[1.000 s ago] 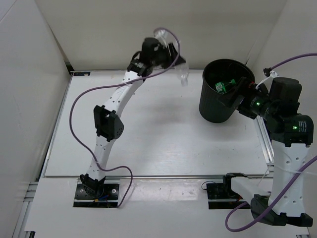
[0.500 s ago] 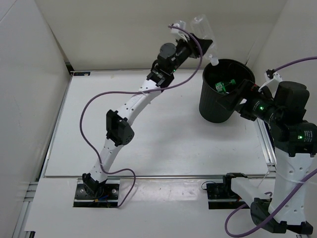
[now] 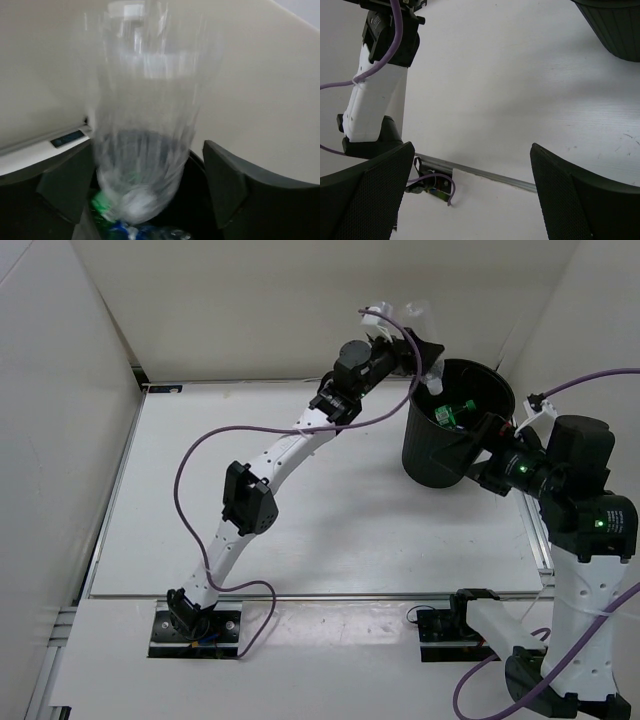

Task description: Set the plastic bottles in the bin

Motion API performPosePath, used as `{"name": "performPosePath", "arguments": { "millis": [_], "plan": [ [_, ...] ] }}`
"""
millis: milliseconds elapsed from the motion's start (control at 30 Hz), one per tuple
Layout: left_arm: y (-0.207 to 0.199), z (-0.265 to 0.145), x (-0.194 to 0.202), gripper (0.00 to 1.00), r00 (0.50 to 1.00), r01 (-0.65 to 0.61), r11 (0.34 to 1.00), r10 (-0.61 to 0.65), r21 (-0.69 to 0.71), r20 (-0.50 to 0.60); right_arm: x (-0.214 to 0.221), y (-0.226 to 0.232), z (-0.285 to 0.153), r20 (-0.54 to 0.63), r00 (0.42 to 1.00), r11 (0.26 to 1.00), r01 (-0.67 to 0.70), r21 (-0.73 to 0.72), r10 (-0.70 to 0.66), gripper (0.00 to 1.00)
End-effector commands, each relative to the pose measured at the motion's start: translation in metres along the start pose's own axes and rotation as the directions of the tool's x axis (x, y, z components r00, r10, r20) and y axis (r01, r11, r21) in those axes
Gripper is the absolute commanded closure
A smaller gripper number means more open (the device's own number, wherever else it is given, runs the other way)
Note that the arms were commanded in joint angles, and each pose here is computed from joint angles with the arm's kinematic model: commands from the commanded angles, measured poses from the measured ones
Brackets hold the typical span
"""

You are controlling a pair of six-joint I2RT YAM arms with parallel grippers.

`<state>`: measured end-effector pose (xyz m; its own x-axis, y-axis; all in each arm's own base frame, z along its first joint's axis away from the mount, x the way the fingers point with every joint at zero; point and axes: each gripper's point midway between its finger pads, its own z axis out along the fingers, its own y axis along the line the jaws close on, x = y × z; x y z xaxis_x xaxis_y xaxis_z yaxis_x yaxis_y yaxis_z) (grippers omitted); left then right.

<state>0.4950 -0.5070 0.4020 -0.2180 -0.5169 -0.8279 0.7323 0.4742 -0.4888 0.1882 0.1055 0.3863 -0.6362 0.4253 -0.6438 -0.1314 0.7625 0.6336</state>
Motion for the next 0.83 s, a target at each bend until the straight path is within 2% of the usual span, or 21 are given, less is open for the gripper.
{"name": "performPosePath", "arguments": {
  "millis": [0, 67, 200, 367, 467, 500, 567, 600, 633, 700, 733, 800],
  "plan": [
    [-0.045, -0.008, 0.019, 0.0, 0.996, 0.0, 0.995, 0.008, 0.099, -0.083, -0.004, 0.006, 0.001, 0.017, 1.0, 0.999, 0.014, -0.035, -0.014, 0.0],
    [-0.052, -0.012, 0.007, 0.0, 0.997, -0.028, 0.994, 0.036, 0.104, -0.075, -0.005, 0.004, 0.001, 0.023, 1.0, 1.0, 0.014, -0.026, -0.013, 0.0],
    [-0.073, -0.03, -0.051, 0.0, 0.992, -0.126, 0.987, 0.128, 0.103, -0.012, -0.011, -0.002, 0.005, 0.043, 0.999, 1.0, 0.013, 0.009, -0.013, 0.0],
    [-0.064, -0.067, -0.107, 0.0, 0.961, -0.276, 0.961, 0.276, -0.001, -0.011, -0.021, -0.015, 0.02, 0.029, 0.999, 0.997, -0.036, 0.075, 0.034, 0.0],
    [-0.068, -0.109, -0.139, 0.0, 0.919, -0.393, 0.917, 0.393, -0.068, -0.02, -0.025, -0.017, 0.027, 0.009, 0.999, 0.995, -0.047, 0.088, 0.046, 0.0],
    [-0.061, -0.123, -0.15, 0.0, 0.91, -0.413, 0.9, 0.415, -0.141, -0.017, -0.026, -0.018, 0.028, 0.014, 0.999, 0.994, -0.047, 0.095, 0.046, 0.0],
    [-0.053, -0.168, -0.152, 0.0, 0.886, -0.463, 0.861, 0.459, -0.213, -0.07, -0.028, -0.022, 0.031, 0.01, 0.999, 0.993, -0.043, 0.112, 0.042, 0.0],
    [-0.044, -0.186, -0.151, 0.0, 0.88, -0.474, 0.841, 0.466, -0.262, -0.095, -0.032, -0.025, 0.035, 0.019, 0.999, 0.991, -0.042, 0.124, 0.04, 0.0],
    [-0.024, -0.221, -0.15, 0.0, 0.877, -0.476, 0.801, 0.464, -0.363, -0.127, -0.032, -0.025, 0.035, 0.019, 0.999, 0.991, -0.042, 0.124, 0.04, 0.0],
    [-0.007, -0.257, -0.144, 0.0, 0.879, -0.469, 0.757, 0.449, -0.456, -0.158, -0.036, -0.029, 0.035, 0.04, 0.999, 0.989, -0.028, 0.143, 0.023, 0.0],
    [0.01, -0.293, -0.143, 0.0, 0.88, -0.459, 0.698, 0.44, -0.549, -0.176, -0.039, -0.035, 0.038, 0.047, 0.999, 0.985, -0.032, 0.17, 0.025, 0.0],
    [0.022, -0.327, -0.145, 0.0, 0.881, -0.45, 0.644, 0.436, -0.619, -0.187, -0.037, -0.042, 0.039, 0.044, 0.999, 0.979, -0.039, 0.2, 0.031, 0.0]
  ]
}}
